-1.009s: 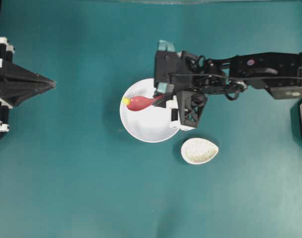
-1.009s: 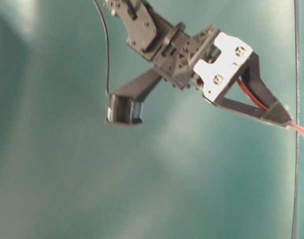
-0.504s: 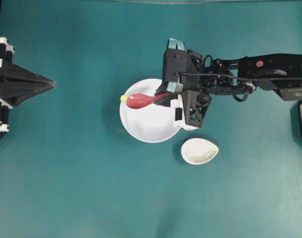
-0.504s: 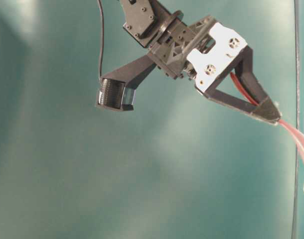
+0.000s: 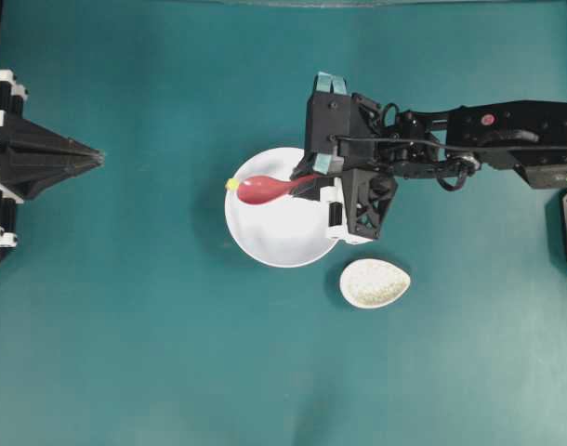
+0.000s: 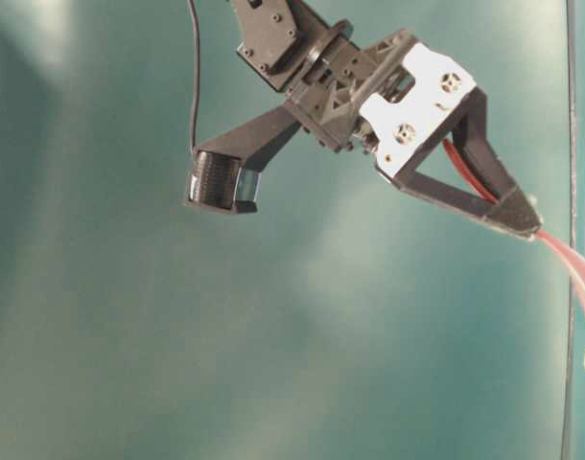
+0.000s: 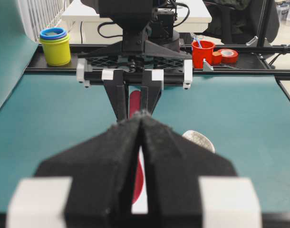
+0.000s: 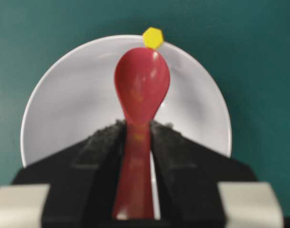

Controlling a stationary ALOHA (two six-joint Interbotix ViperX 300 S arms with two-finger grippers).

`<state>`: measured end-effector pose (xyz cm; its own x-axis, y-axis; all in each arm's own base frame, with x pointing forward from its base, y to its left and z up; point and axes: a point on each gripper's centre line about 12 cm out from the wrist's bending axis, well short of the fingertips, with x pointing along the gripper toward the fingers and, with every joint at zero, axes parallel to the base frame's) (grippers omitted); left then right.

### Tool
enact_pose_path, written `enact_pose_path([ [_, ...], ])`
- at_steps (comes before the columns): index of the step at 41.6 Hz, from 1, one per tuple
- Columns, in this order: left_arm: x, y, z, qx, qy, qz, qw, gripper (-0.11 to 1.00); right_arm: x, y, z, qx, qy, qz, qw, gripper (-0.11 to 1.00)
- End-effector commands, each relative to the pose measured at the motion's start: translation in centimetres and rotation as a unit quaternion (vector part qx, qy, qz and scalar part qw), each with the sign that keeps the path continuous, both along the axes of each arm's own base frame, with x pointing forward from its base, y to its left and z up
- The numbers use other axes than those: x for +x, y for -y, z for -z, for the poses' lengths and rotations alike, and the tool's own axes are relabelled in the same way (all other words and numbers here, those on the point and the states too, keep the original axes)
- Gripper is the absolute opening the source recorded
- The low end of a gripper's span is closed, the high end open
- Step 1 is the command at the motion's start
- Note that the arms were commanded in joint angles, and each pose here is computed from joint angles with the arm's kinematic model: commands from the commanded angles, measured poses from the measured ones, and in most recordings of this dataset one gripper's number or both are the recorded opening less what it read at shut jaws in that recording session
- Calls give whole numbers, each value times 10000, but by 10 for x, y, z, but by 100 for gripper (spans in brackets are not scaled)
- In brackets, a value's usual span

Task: Scoop the yellow hexagonal prism block from the bowl with a spoon using the right arm.
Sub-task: 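Push the spoon under the yellow block along the bowl wall, then lift the spoon with the yellow block out of the bowl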

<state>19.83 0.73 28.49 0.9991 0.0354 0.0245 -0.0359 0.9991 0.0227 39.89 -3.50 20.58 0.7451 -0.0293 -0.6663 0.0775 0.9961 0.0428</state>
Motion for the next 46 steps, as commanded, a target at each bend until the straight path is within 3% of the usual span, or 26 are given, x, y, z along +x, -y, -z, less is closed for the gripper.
enact_pose_path([
  [1,2,0,-7,26,91,3,10000,0,1,0,-11,-12,160,0,9999,24],
  [46,2,0,-7,26,91,3,10000,0,9,0,10,-28,106,30,9999,24],
])
